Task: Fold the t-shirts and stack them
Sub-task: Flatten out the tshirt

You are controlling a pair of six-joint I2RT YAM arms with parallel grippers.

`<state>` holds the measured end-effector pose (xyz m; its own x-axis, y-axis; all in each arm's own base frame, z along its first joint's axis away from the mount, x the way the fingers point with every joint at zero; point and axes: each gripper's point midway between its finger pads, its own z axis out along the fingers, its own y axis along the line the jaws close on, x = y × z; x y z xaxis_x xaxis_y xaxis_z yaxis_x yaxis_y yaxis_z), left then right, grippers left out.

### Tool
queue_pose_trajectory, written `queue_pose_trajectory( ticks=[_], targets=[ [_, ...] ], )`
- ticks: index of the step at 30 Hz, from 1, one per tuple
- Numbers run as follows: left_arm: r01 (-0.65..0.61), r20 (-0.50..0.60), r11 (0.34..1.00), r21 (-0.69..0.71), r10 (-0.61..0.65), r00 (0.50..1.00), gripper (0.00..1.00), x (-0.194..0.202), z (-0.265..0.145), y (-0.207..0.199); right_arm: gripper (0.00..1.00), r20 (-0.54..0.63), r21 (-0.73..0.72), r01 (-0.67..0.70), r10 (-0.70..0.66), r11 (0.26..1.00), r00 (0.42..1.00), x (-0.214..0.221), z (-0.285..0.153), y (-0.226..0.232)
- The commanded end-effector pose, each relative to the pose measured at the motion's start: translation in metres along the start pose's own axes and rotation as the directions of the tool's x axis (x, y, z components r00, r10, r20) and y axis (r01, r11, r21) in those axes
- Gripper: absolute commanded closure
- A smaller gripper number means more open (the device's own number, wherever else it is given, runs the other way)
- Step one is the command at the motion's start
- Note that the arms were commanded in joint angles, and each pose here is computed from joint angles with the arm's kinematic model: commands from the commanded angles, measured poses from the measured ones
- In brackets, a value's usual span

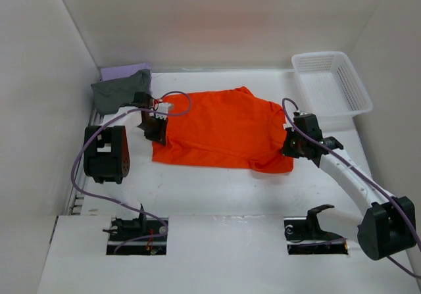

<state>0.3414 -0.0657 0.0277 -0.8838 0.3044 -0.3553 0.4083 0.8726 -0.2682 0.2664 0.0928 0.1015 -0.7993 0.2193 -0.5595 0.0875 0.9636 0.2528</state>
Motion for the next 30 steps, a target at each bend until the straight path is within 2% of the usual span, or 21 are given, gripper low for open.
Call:
queue_pose_trajectory(
  ticks=[1, 4, 6, 11, 14, 16, 18, 20, 22, 24, 27, 30],
  targets=[
    [-0.031, 0.136, 0.999, 0.017, 0.028, 0.990, 1.00, -0.037, -0.028, -0.012, 1.00, 0.028, -0.017, -0.004, 0.005, 1.000, 1.000, -0.004, -0.005, 0.004],
    [-0.055, 0.257, 0.998, -0.029, 0.060, 0.965, 1.00, -0.064, -0.058, -0.010, 1.00, 0.034, -0.022, 0.001, 0.000, 1.000, 0.999, -0.017, -0.001, 0.007],
    [-0.066, 0.334, 0.996, -0.057, 0.081, 0.939, 1.00, -0.088, -0.078, -0.010, 1.00, 0.053, -0.020, 0.022, -0.021, 1.000, 0.998, -0.043, 0.001, 0.013],
    [-0.083, 0.534, 0.987, -0.136, 0.144, 0.833, 1.00, -0.172, -0.149, -0.008, 1.00, 0.177, -0.024, 0.048, -0.043, 0.999, 0.983, -0.150, 0.001, 0.034],
    [-0.078, 0.664, 0.973, -0.216, 0.205, 0.719, 1.00, -0.229, -0.211, -0.005, 1.00, 0.331, -0.031, 0.035, -0.023, 0.999, 0.943, -0.245, -0.038, 0.048],
    [-0.050, 0.760, 0.961, -0.271, 0.246, 0.602, 1.00, -0.261, -0.270, -0.007, 1.00, 0.461, -0.061, 0.056, -0.022, 0.997, 0.887, -0.298, -0.089, 0.065],
    [-0.028, 0.824, 0.952, -0.306, 0.279, 0.493, 1.00, -0.275, -0.325, -0.013, 1.00, 0.573, -0.070, 0.082, -0.027, 0.994, 0.819, -0.329, -0.143, 0.075],
    [-0.020, 0.842, 0.948, -0.318, 0.292, 0.454, 1.00, -0.272, -0.354, -0.016, 1.00, 0.635, -0.058, 0.080, -0.025, 0.995, 0.772, -0.334, -0.179, 0.072],
    [-0.029, 0.833, 0.952, -0.305, 0.282, 0.476, 1.00, -0.255, -0.354, -0.018, 1.00, 0.659, -0.045, 0.073, -0.025, 0.996, 0.752, -0.323, -0.199, 0.063],
    [-0.034, 0.805, 0.961, -0.275, 0.250, 0.538, 1.00, -0.227, -0.336, -0.018, 1.00, 0.634, -0.044, 0.076, -0.031, 0.996, 0.773, -0.294, -0.197, 0.056],
    [0.000, 0.744, 0.966, -0.257, 0.198, 0.638, 1.00, -0.169, -0.298, -0.009, 1.00, 0.540, -0.037, 0.064, -0.034, 0.997, 0.841, -0.224, -0.170, 0.041],
    [0.011, 0.617, 0.966, -0.260, 0.157, 0.771, 1.00, -0.101, -0.243, 0.003, 1.00, 0.396, -0.044, -0.009, 0.026, 0.999, 0.918, -0.137, -0.128, 0.023]
  ],
)
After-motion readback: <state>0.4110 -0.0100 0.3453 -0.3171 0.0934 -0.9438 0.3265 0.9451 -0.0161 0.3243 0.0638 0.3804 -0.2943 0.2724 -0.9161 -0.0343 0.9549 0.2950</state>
